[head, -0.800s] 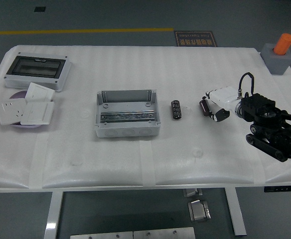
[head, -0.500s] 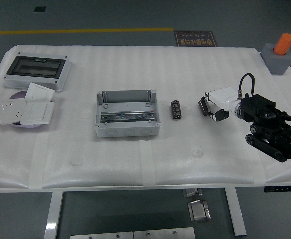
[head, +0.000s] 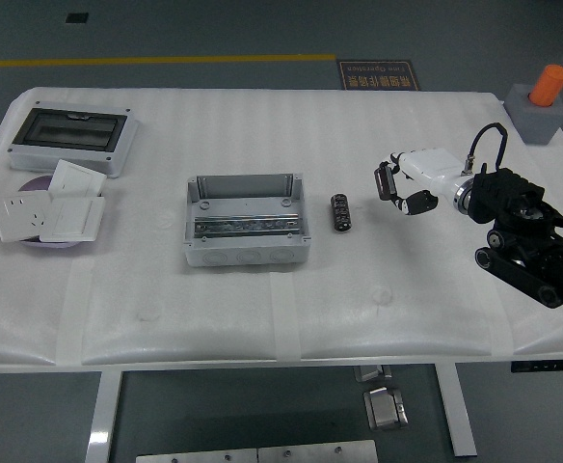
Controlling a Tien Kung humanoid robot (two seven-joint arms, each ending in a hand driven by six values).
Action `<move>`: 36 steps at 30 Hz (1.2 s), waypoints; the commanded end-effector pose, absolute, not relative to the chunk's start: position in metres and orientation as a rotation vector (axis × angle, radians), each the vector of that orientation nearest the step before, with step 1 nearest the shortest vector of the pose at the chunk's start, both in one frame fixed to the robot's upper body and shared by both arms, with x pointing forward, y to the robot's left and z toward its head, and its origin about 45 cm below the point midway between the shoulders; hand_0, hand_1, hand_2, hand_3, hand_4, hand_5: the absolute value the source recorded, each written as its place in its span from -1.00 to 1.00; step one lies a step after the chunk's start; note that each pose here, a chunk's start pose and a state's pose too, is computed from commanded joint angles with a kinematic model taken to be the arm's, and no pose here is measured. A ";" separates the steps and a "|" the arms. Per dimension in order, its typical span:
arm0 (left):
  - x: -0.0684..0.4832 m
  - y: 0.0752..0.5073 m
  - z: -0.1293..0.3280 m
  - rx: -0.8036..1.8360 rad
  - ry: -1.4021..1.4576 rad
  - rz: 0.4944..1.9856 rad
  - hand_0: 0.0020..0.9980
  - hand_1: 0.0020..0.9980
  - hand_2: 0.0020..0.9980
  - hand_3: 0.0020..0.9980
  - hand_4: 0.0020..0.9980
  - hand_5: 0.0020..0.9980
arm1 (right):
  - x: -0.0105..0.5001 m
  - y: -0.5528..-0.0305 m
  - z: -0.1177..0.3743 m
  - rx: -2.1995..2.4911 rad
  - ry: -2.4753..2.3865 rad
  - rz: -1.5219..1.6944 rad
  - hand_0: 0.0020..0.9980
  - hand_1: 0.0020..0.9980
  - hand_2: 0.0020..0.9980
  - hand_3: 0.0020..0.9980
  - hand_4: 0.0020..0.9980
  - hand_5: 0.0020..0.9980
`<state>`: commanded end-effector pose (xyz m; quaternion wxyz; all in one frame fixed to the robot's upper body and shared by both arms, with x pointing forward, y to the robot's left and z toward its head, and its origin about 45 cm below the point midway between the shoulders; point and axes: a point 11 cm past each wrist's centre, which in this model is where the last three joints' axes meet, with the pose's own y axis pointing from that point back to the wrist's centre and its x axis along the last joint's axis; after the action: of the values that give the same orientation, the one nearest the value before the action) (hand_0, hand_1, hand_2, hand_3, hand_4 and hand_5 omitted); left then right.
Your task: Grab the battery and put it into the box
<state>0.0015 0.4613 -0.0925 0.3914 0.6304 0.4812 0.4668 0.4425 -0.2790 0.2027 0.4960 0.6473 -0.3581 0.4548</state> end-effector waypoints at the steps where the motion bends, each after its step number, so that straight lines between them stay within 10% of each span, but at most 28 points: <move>1: 0.001 0.461 -0.093 1.601 1.223 1.186 0.20 0.30 0.00 0.12 0.23 -0.47 | 0.441 -0.273 0.206 1.598 -0.897 1.100 0.18 0.31 0.48 0.42 -0.10 -0.69; 24: -0.003 0.461 -0.092 1.608 1.245 1.167 0.20 0.30 0.00 0.12 0.23 -0.47 | 0.388 -0.129 0.217 2.046 -1.049 1.148 0.10 0.26 0.42 0.41 0.07 -0.59; 25: -0.004 0.460 -0.092 1.611 1.256 1.157 0.20 0.29 -0.01 0.11 0.24 -0.46 | 0.388 -0.129 0.215 2.041 -1.037 1.143 0.46 0.48 0.63 0.85 0.56 -0.28; 36: -0.005 0.459 -0.091 1.615 1.285 1.127 0.20 0.29 -0.01 0.11 0.24 -0.46 | 0.391 -0.138 0.207 1.984 -0.980 1.126 0.87 0.79 0.86 1.00 0.94 0.02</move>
<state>-0.0052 0.4589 -0.0909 0.3850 0.6340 0.5042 0.4422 0.3909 -0.1381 0.2066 0.3232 0.7562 -0.3735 0.4291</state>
